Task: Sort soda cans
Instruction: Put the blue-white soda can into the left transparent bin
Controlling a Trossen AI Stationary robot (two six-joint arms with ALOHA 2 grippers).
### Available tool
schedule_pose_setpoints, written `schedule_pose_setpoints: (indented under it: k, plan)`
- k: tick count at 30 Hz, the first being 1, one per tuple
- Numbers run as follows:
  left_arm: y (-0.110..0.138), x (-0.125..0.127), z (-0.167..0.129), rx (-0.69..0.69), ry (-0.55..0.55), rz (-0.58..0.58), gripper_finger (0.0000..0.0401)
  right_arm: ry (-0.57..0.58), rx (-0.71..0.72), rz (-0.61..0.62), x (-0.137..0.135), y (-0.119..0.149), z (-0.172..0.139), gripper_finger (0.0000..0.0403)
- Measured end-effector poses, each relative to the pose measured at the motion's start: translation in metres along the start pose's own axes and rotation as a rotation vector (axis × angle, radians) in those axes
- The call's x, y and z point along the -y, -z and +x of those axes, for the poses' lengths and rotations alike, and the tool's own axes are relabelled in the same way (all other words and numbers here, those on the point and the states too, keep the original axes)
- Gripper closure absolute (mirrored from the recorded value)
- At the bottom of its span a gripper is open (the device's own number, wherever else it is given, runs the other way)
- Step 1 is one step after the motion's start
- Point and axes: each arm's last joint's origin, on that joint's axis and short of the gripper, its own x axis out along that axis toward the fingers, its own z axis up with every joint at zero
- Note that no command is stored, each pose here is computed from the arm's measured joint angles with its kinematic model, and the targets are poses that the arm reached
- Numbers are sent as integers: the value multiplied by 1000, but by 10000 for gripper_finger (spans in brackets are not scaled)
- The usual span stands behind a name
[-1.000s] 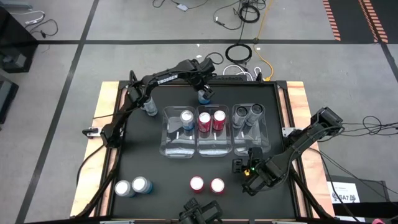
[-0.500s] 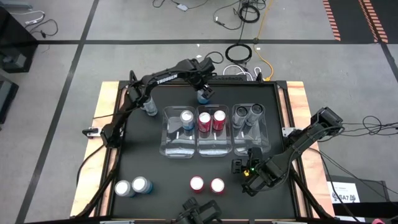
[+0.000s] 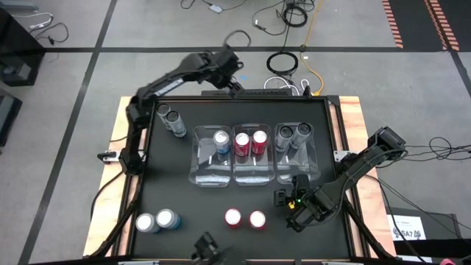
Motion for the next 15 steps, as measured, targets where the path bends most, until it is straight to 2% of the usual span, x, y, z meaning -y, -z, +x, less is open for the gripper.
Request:
schedule_pose_setpoints:
  k: [8,12,15]
  plan:
    - [31,-9,-75,-74,-32,39,85,-4,7,-99,0,0,0,93]
    - [60,-4,-93,-90,-30,44,84,-16,26,-137,-1,-1,0,93]
    - [91,-1,-104,-87,-17,34,84,-16,26,-163,-1,-1,0,93]
